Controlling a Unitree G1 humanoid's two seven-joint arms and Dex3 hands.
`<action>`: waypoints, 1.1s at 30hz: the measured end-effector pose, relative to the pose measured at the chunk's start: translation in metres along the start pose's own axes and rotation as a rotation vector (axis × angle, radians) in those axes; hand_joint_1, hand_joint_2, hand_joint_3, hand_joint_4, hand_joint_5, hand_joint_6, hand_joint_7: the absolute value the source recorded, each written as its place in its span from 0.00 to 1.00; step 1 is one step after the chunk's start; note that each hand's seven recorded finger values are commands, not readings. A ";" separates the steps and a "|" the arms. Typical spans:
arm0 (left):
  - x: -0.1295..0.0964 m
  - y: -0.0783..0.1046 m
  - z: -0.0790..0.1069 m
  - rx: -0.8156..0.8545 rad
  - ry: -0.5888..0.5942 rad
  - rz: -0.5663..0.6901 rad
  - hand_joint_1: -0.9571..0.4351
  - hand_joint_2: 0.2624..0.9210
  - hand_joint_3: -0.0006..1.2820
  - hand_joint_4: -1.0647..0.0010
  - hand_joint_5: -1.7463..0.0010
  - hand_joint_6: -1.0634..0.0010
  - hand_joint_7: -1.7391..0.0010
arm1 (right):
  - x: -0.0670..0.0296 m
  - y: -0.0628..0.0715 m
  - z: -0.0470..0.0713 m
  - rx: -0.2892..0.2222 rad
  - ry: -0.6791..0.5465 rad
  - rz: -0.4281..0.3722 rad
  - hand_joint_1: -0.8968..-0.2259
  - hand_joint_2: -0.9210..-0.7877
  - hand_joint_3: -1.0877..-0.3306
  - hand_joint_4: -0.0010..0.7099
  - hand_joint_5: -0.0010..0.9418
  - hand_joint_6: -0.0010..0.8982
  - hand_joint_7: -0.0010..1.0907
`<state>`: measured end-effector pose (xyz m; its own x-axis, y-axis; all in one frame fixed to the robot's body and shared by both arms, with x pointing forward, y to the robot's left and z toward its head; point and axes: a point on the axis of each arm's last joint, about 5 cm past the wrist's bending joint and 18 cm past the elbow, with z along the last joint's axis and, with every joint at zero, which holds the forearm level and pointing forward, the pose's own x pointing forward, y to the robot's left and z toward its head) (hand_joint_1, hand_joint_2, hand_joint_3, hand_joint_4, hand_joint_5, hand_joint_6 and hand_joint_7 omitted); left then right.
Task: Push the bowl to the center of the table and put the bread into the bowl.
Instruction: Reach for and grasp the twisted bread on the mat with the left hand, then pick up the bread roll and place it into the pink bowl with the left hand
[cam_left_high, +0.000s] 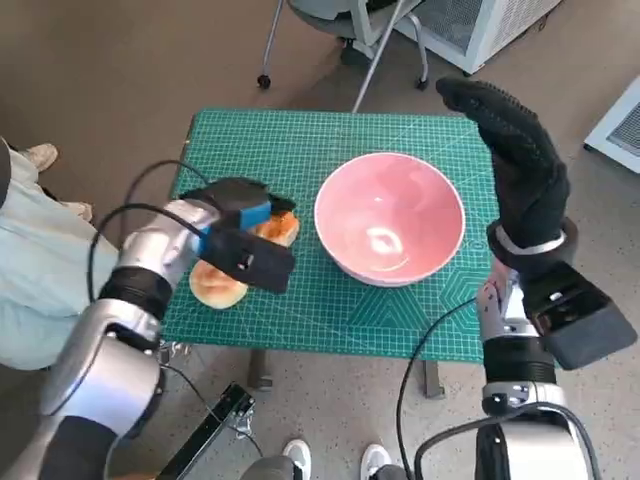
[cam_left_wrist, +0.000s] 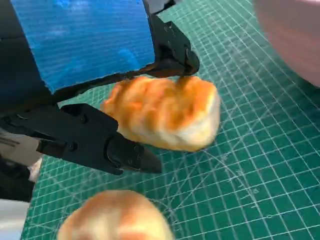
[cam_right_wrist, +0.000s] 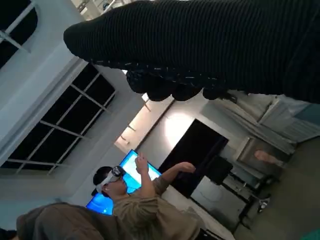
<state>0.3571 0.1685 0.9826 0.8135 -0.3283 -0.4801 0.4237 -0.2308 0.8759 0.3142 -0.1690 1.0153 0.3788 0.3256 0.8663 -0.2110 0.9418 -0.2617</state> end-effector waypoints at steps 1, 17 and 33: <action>0.000 0.000 0.000 0.002 0.000 0.001 0.54 0.94 0.07 0.50 0.96 0.50 0.69 | -0.0004 0.000 0.000 0.000 0.001 -0.001 0.58 0.00 0.54 0.48 0.00 0.07 0.75; -0.011 0.005 -0.012 -0.011 -0.094 0.116 0.69 1.00 0.08 0.46 0.25 0.37 0.37 | -0.0046 0.000 0.001 0.002 0.014 -0.006 0.57 0.00 0.55 0.48 0.00 0.07 0.74; -0.048 0.077 -0.031 -0.080 -0.151 0.500 0.69 1.00 0.06 0.47 0.28 0.32 0.37 | -0.0047 -0.002 0.001 0.001 0.018 -0.009 0.56 0.00 0.56 0.49 0.00 0.07 0.73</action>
<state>0.3623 0.1946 1.0744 0.8601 -0.5102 0.0008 0.0327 0.0567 0.9979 0.3121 -0.1723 1.0120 0.3965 0.3183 0.8611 -0.2088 0.9447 -0.2530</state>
